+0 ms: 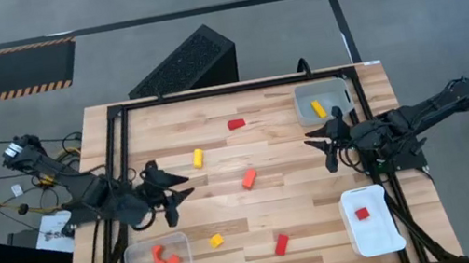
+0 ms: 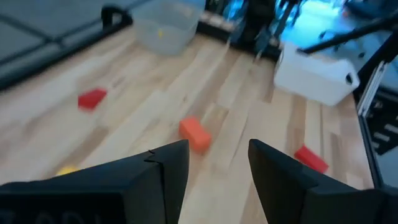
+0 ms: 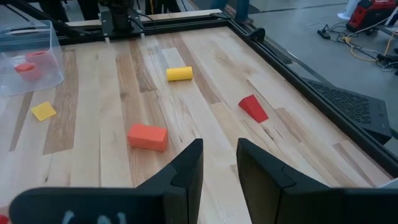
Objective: Sort & place blocks by color
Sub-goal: Put the bottom red block into the white bin
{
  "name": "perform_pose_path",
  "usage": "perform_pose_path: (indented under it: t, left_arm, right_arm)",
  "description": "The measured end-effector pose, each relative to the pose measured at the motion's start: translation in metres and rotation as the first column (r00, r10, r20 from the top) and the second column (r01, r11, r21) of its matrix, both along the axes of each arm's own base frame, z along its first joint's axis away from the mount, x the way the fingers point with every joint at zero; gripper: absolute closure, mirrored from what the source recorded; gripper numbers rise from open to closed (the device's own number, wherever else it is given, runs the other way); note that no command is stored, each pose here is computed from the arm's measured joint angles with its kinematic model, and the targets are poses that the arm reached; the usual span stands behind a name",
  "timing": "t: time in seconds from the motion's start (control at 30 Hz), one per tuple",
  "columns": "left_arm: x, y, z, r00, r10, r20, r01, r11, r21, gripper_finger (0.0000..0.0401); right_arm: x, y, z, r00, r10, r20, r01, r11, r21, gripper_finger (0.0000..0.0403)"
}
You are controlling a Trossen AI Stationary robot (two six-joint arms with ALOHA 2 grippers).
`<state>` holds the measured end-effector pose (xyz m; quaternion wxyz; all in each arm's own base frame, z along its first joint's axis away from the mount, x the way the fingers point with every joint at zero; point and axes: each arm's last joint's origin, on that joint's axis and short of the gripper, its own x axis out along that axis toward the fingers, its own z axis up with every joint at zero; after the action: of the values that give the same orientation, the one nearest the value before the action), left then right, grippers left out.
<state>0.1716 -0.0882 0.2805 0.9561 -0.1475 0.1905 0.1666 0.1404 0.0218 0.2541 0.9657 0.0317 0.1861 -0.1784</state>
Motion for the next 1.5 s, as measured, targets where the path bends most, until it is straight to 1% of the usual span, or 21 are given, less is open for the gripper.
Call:
perform_pose_path:
  t: [0.17,0.27,0.4,0.53,0.87,1.0,1.17,1.37,1.5]
  left_arm:
    - [0.009,0.012,-0.010,0.990,-0.066,0.121,0.059,0.996,0.066,0.0253]
    - [0.014,0.021,-0.021,0.978,-0.098,0.183,0.087,0.994,0.068,0.0253]
    - [0.018,0.032,-0.035,0.967,-0.117,0.225,0.110,0.993,0.045,0.0253]
    - [0.019,0.040,-0.042,0.965,-0.112,0.238,0.108,0.994,0.029,0.0253]
    - [0.020,0.043,-0.041,0.962,-0.111,0.249,0.110,0.994,0.019,0.0253]
    - [0.020,0.043,-0.041,0.964,-0.087,0.251,0.084,0.996,0.022,0.0253]
    - [0.020,0.043,-0.041,0.964,-0.087,0.249,0.085,0.996,0.020,0.0253]
    - [0.020,0.043,-0.041,0.964,-0.083,0.252,0.085,0.996,0.003,0.0253]
    - [0.019,0.043,-0.040,0.961,-0.070,0.266,0.079,0.997,-0.025,0.0253]
  right_arm:
    - [0.000,0.000,0.000,1.000,-0.001,0.000,0.001,1.000,0.000,0.0282]
    - [0.000,0.000,0.000,1.000,-0.003,0.000,0.003,1.000,-0.001,0.0282]
    - [0.000,-0.001,0.000,1.000,-0.019,0.002,0.019,1.000,-0.008,0.0282]
    - [0.000,-0.001,0.000,1.000,-0.020,0.003,0.021,1.000,-0.009,0.0282]
    - [0.000,-0.001,0.000,1.000,-0.021,0.002,0.021,1.000,-0.009,0.0282]
    - [0.000,-0.001,0.000,1.000,-0.022,0.003,0.022,1.000,-0.010,0.0282]
    - [0.000,-0.001,0.000,1.000,-0.023,0.003,0.023,1.000,-0.009,0.0282]
    - [0.000,-0.001,0.001,1.000,-0.023,0.011,0.023,1.000,-0.007,0.0282]
    - [0.001,0.000,0.002,1.000,-0.020,0.022,0.021,1.000,-0.003,0.0282]
